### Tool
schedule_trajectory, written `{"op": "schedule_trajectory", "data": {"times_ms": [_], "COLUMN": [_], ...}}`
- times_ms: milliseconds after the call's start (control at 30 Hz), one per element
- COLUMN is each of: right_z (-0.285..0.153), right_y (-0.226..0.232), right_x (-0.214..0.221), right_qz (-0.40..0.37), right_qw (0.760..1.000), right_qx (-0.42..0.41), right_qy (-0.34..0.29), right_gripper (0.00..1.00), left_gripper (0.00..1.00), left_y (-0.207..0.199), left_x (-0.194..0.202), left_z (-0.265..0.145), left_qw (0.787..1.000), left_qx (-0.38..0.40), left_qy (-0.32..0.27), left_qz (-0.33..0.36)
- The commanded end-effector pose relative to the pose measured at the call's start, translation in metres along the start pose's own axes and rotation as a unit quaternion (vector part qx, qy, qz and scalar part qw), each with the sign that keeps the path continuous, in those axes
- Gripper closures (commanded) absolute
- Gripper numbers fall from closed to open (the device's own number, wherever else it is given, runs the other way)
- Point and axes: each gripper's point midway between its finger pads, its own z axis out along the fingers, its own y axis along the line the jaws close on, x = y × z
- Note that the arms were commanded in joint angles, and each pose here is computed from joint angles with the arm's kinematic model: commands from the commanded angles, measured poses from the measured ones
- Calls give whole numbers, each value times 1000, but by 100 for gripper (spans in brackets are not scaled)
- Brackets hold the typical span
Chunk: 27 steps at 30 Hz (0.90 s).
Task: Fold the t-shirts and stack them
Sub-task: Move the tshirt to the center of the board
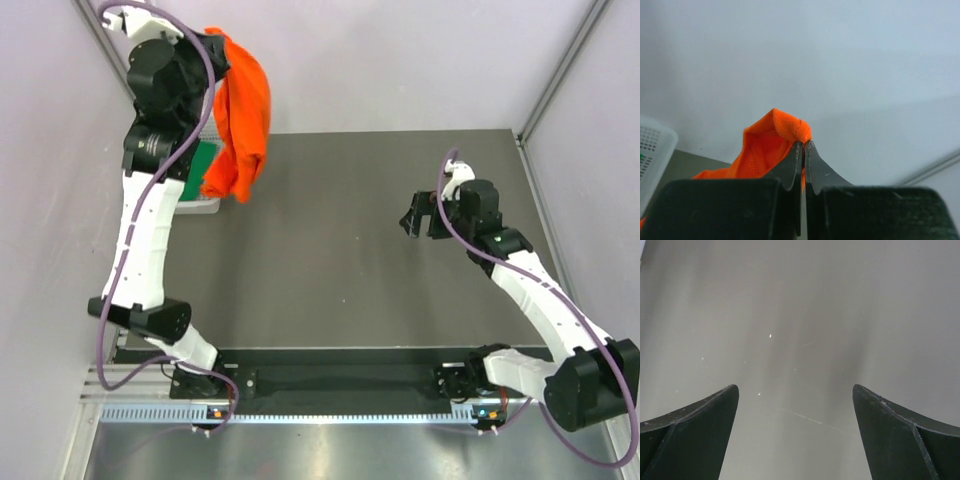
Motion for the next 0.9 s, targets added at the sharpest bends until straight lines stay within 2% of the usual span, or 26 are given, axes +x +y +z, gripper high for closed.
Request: {"op": "schedule_trajectory", "data": {"times_ms": [0,67,167,200,300,367,433,467,500,533,567,600,633,700,733,800,833,867], "right_z": [-19,-21,-28,-32,-43,-50,-57,-61,-64,-67,-69,-71,-71,-70,-70,-66,-63,-60], "right_y": [16,17,22,24,25,25,28,34,36,39,37,34,30,16,14,20,21,27], "right_x": [-26,-23,-18,-20,-18,-16,-18,-21,-21,-21,-21,-18,-17,-10,-9,-7,-5,-4], "right_qz": [-2,3,13,18,35,44,55,57,60,57,54,53,53,59,55,38,34,32], "right_qw": [999,999,999,998,997,997,997,996,995,995,995,996,996,998,998,999,998,998], "right_qx": [-18,-18,-31,-35,-37,-35,-45,-60,-66,-77,-72,-65,-56,-20,-18,-37,-44,-62], "right_qy": [-40,-38,-39,-45,-51,-43,-44,-43,-43,-43,-43,-40,-39,-25,-21,-5,3,13], "right_gripper": [3,2,2,1,0,0,0,0,0,0,0,0,0,0,0,0,0,0], "left_gripper": [100,100,100,100,100,100,100,94,78,74,70,60,56,46,38,37,38,47], "left_y": [-33,-48,-97,-125,-161,-153,-136,-135,-128,-107,-97,-88,-73,-51,-36,-22,-11,-5], "left_x": [6,28,75,98,146,180,226,245,260,283,292,297,303,301,303,305,316,323], "left_z": [-32,-48,-80,-101,-136,-144,-161,-175,-186,-198,-204,-210,-219,-221,-227,-228,-232,-234], "left_qw": [997,993,981,970,951,943,922,903,892,880,875,871,866,871,868,865,855,848], "left_qx": [62,85,138,171,210,196,185,202,203,181,174,173,172,147,145,142,145,145], "left_qy": [32,68,128,164,225,267,340,378,403,437,448,454,461,453,454,454,468,480], "left_qz": [-39,-50,-55,-56,-25,10,24,26,33,47,58,68,88,118,140,159,171,170]}}
